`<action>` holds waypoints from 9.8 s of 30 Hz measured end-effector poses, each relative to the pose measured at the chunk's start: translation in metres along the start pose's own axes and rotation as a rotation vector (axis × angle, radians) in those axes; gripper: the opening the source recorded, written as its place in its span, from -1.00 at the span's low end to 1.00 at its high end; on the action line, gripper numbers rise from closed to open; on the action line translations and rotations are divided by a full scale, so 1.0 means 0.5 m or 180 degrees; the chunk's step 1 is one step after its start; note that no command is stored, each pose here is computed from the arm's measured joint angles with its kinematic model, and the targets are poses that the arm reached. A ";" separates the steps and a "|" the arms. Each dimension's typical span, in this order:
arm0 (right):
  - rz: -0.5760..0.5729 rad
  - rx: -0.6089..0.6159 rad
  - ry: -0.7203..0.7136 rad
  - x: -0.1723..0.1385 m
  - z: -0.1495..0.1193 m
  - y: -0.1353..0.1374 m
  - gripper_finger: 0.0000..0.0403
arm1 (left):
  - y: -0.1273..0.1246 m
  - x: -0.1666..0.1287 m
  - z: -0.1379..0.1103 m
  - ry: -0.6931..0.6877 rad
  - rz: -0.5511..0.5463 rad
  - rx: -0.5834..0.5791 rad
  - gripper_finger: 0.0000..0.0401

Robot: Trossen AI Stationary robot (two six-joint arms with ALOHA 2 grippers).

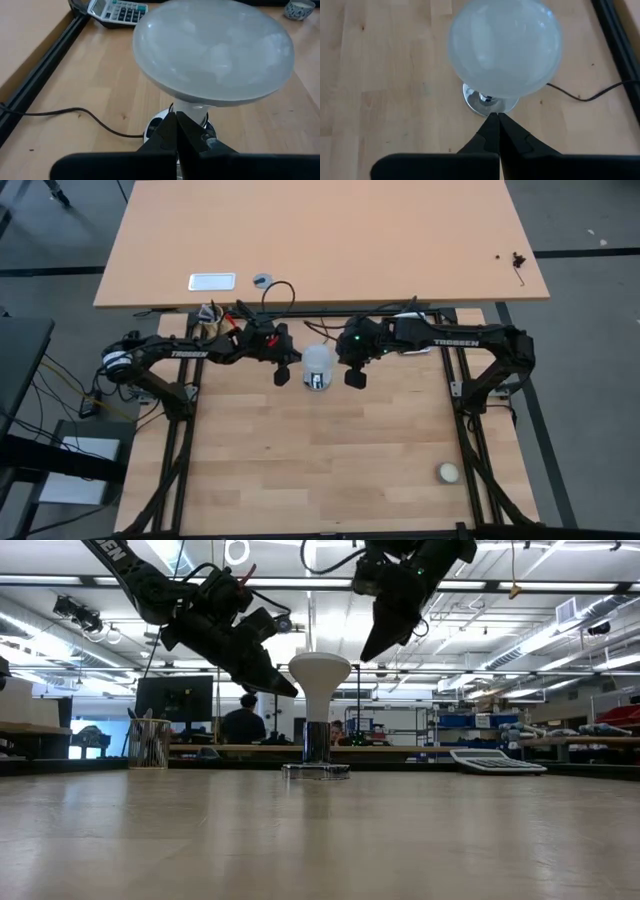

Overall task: Screw lightbulb
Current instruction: Remove the white lightbulb from the silver lamp

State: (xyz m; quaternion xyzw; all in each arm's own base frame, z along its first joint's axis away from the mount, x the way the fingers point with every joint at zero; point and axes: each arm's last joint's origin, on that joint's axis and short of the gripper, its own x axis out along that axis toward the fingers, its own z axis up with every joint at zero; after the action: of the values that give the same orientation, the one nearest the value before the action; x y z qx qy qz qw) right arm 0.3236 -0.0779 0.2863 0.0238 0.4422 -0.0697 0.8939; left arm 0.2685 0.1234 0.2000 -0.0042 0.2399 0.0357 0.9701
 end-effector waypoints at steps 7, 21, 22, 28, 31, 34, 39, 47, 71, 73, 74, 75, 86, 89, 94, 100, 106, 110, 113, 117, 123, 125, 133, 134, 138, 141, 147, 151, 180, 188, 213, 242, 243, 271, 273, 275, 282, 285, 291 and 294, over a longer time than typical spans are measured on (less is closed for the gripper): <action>0.0010 -0.0108 -0.0051 -0.018 0.000 -0.006 -0.98 | -0.001 -0.007 -0.002 0.0083 0.0034 -0.0086 -1.00; 0.0180 -0.0196 -0.0072 -0.018 0.000 -0.003 -0.98 | -0.013 -0.062 0.021 0.0136 0.0230 -0.0024 -1.00; 0.0206 -0.0235 -0.0068 -0.018 -0.001 -0.002 -0.98 | -0.014 -0.066 0.022 0.0129 0.0233 -0.0023 -1.00; 0.0279 -0.0340 -0.0078 -0.018 0.000 0.009 -0.98 | -0.017 -0.080 0.029 0.0100 0.0260 -0.0013 -1.00; 0.0304 -0.0366 -0.0055 -0.017 0.000 0.016 -0.98 | -0.019 -0.085 0.031 0.0098 0.0260 -0.0011 -1.00; 0.0326 -0.0427 -0.0050 -0.015 -0.002 0.023 -0.98 | -0.020 -0.088 0.032 0.0096 0.0260 -0.0011 -1.00; 0.0437 -0.0484 -0.0071 0.004 -0.017 0.029 -0.98 | -0.020 -0.088 0.031 0.0104 0.0258 0.0008 -1.00; 0.0524 -0.0446 0.0059 0.032 -0.050 0.046 -0.98 | -0.020 -0.090 0.037 0.0024 0.0269 0.0033 -1.00; 0.0601 -0.0266 0.0192 0.037 -0.061 0.091 -0.92 | -0.018 -0.091 0.051 -0.0192 0.0307 0.0078 -1.00; 0.0574 -0.0289 0.0231 0.037 -0.064 0.096 -0.94 | -0.018 -0.091 0.051 -0.0197 0.0308 0.0080 -1.00; 0.0564 -0.0294 0.0260 0.035 -0.066 0.096 -0.95 | -0.018 -0.091 0.051 -0.0202 0.0309 0.0080 -1.00; 0.0559 -0.0298 0.0288 0.035 -0.067 0.097 -0.96 | -0.018 -0.091 0.052 -0.0207 0.0310 0.0082 -1.00; 0.0526 -0.0237 0.0258 0.010 -0.060 0.097 -0.96 | -0.017 -0.091 0.056 -0.0274 0.0330 0.0116 -1.00; 0.0527 -0.0235 0.0279 0.010 -0.061 0.097 -0.96 | -0.016 -0.091 0.055 -0.0243 0.0417 0.0108 -1.00; 0.0526 -0.0214 0.0252 0.010 -0.060 0.097 -0.96 | -0.014 -0.091 0.051 -0.0161 0.0530 0.0091 -1.00; 0.0519 -0.0072 0.0100 0.011 -0.050 0.096 -0.95 | -0.014 -0.091 0.051 -0.0163 0.0544 0.0101 -1.00; 0.0520 0.0043 0.0025 0.011 -0.045 0.096 -0.90 | -0.009 -0.093 0.053 -0.0195 0.0568 0.0190 -1.00; 0.0527 0.0135 -0.0111 0.010 -0.036 0.096 -0.93 | 0.004 -0.097 0.055 -0.0325 0.0403 0.0250 -1.00; 0.0539 0.0194 -0.0265 0.010 -0.026 0.097 -0.97 | 0.015 -0.092 0.053 -0.0376 0.0356 0.0234 -1.00; 0.0556 0.0302 -0.0429 0.008 -0.015 0.097 -0.97 | 0.025 -0.070 0.040 -0.0319 0.0352 0.0201 -1.00; 0.0577 0.0309 -0.0702 0.005 0.001 0.098 -0.97 | 0.037 -0.039 0.035 -0.0455 0.0373 0.0252 -1.00; 0.0561 0.0307 -0.0778 0.004 0.005 0.097 -0.97 | 0.040 -0.033 0.035 -0.0503 0.0385 0.0269 -1.00; 0.0446 0.0305 -0.0792 0.024 0.008 0.081 -0.97 | 0.047 -0.016 0.035 -0.0671 0.0416 0.0264 -1.00; 0.0440 0.0309 -0.0813 0.024 0.009 0.079 -0.97 | 0.048 -0.014 0.034 -0.0666 0.0406 0.0260 -1.00; 0.0412 0.0331 -0.0862 0.024 0.012 0.070 -0.97 | 0.046 -0.009 0.030 -0.0648 0.0323 0.0255 -1.00; 0.0386 0.0357 -0.0812 0.025 0.009 0.063 -0.97 | 0.042 -0.007 0.032 -0.0667 0.0276 0.0261 -1.00; 0.0380 0.0381 -0.0721 0.027 0.003 0.051 -0.97 | 0.038 -0.007 0.038 -0.0770 0.0223 0.0295 -1.00; 0.0524 0.0394 -0.0620 0.042 -0.001 0.046 -0.97 | 0.038 -0.008 0.039 -0.0791 0.0222 0.0263 -1.00; 0.0359 0.0546 -0.0540 0.059 -0.008 0.003 -0.96 | 0.029 -0.008 0.032 -0.0618 -0.0054 0.0179 -1.00; 0.0276 0.0546 -0.0517 0.057 -0.010 -0.008 -0.96 | 0.017 -0.033 0.032 -0.0440 -0.0122 0.0099 -1.00; -0.0377 0.0615 -0.0591 0.021 -0.016 -0.066 -0.96 | -0.057 -0.034 0.051 -0.0404 -0.0356 0.0212 -1.00; 0.0360 0.0263 -0.0532 0.039 -0.007 0.057 -0.96 | 0.065 -0.043 0.041 -0.0828 0.0049 -0.0201 -1.00; 0.0359 0.0266 -0.0527 0.039 -0.007 0.056 -0.96 | 0.065 -0.042 0.040 -0.0826 0.0045 -0.0201 -1.00; 0.0248 0.0372 -0.0442 0.040 -0.014 0.018 -0.96 | 0.056 -0.036 0.040 -0.0770 0.0089 -0.0120 -1.00; 0.0244 0.0370 -0.0442 0.040 -0.014 0.017 -0.96 | 0.051 -0.034 0.040 -0.0761 0.0044 -0.0109 -1.00; 0.0238 0.0362 -0.0443 0.040 -0.015 0.016 -0.96 | 0.048 -0.033 0.039 -0.0745 0.0017 -0.0110 -1.00; 0.0229 0.0365 -0.0442 0.040 -0.015 0.013 -0.96 | 0.048 -0.032 0.036 -0.0682 0.0077 -0.0142 -1.00; 0.0229 0.0367 -0.0441 0.040 -0.015 0.013 -0.96 | 0.050 -0.031 0.034 -0.0641 0.0165 -0.0163 -1.00; 0.0229 0.0366 -0.0442 0.040 -0.015 0.013 -0.96 | 0.041 -0.028 0.035 -0.0639 0.0060 -0.0140 -1.00; 0.0240 0.0367 -0.0427 0.040 -0.016 0.013 -0.96 | 0.033 -0.025 0.036 -0.0633 0.0019 -0.0080 -1.00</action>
State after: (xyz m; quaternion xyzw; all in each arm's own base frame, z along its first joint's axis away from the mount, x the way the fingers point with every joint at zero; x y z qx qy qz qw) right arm 0.3303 -0.0727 0.2655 0.0871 0.3754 -0.0628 0.9206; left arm 0.2647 0.1397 0.2221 -0.0121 0.1420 0.0418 0.9889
